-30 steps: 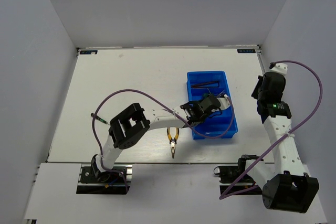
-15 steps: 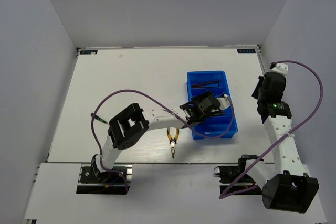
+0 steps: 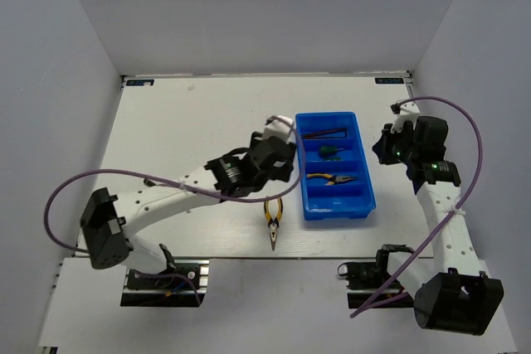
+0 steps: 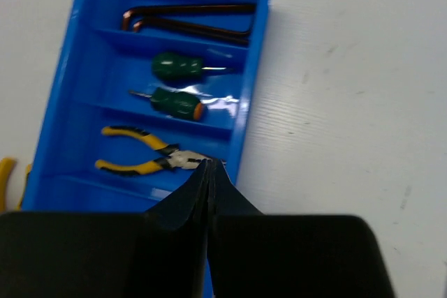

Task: Sort the tools into containers

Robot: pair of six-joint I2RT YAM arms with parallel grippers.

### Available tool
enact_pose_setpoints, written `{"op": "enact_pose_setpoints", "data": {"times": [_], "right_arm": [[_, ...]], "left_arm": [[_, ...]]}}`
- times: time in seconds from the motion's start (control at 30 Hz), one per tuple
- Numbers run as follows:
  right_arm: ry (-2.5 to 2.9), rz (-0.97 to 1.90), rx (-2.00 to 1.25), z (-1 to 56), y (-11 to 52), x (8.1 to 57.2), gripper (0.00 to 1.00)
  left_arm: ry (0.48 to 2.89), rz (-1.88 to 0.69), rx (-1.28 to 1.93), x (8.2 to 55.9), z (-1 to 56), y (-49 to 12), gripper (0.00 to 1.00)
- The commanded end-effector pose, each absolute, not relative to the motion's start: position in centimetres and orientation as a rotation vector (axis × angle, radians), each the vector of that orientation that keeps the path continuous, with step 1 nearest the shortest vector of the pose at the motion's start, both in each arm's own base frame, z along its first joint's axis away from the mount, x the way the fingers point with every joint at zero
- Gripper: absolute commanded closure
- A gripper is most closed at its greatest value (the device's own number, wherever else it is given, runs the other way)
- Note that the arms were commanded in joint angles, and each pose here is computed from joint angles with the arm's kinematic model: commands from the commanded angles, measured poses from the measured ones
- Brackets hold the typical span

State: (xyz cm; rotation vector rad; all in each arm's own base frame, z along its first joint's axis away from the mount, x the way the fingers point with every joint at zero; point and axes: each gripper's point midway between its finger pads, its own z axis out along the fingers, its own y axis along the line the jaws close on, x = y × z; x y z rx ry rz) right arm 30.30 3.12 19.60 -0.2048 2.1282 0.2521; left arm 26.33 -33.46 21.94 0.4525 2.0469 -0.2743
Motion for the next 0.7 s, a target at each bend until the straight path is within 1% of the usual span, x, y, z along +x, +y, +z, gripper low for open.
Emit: {"op": "enact_pose_setpoints", "data": {"times": [0.0,0.07,0.1,0.17,0.23,0.3,0.43,0.53,0.6,0.67], "right_arm": [[2.1,0.47,-0.392,20.7,6.6,29.2,1.0],[2.107,0.504,-0.398,20.8,7.0,29.0,1.0],[2.115,0.513,-0.392,20.6,7.1,28.9,1.0],[2.116,0.52,-0.379,20.6,7.1,28.9,0.99],[2.116,0.508,-0.37,20.5,6.9,28.9,0.99],[2.108,0.488,-0.365,20.6,6.8,28.9,0.98],[2.109,0.464,-0.356,20.2,6.4,28.6,0.98],[2.114,0.452,-0.356,19.9,6.2,28.7,0.98],[2.118,0.452,-0.353,19.9,6.2,28.6,0.98],[2.12,0.45,-0.349,19.9,6.2,28.6,0.98]], "left_arm": [[2.402,-0.288,0.257,21.5,13.4,-28.9,0.29],[2.477,-0.259,0.143,20.8,11.3,-27.2,0.38],[2.52,-0.28,0.13,20.6,10.7,-27.3,0.42],[2.575,-0.281,0.121,20.2,8.6,-27.6,0.44],[2.613,-0.337,0.088,20.6,8.0,-28.9,0.44],[2.664,-0.301,0.106,20.4,6.2,-29.4,0.44],[2.683,-0.353,0.104,20.7,5.3,-30.4,0.44],[2.711,-0.375,0.105,20.3,4.2,-30.3,0.41],[2.743,-0.349,0.102,20.1,3.1,-29.9,0.41],[2.752,-0.336,0.103,20.0,2.7,-29.8,0.45]]}}
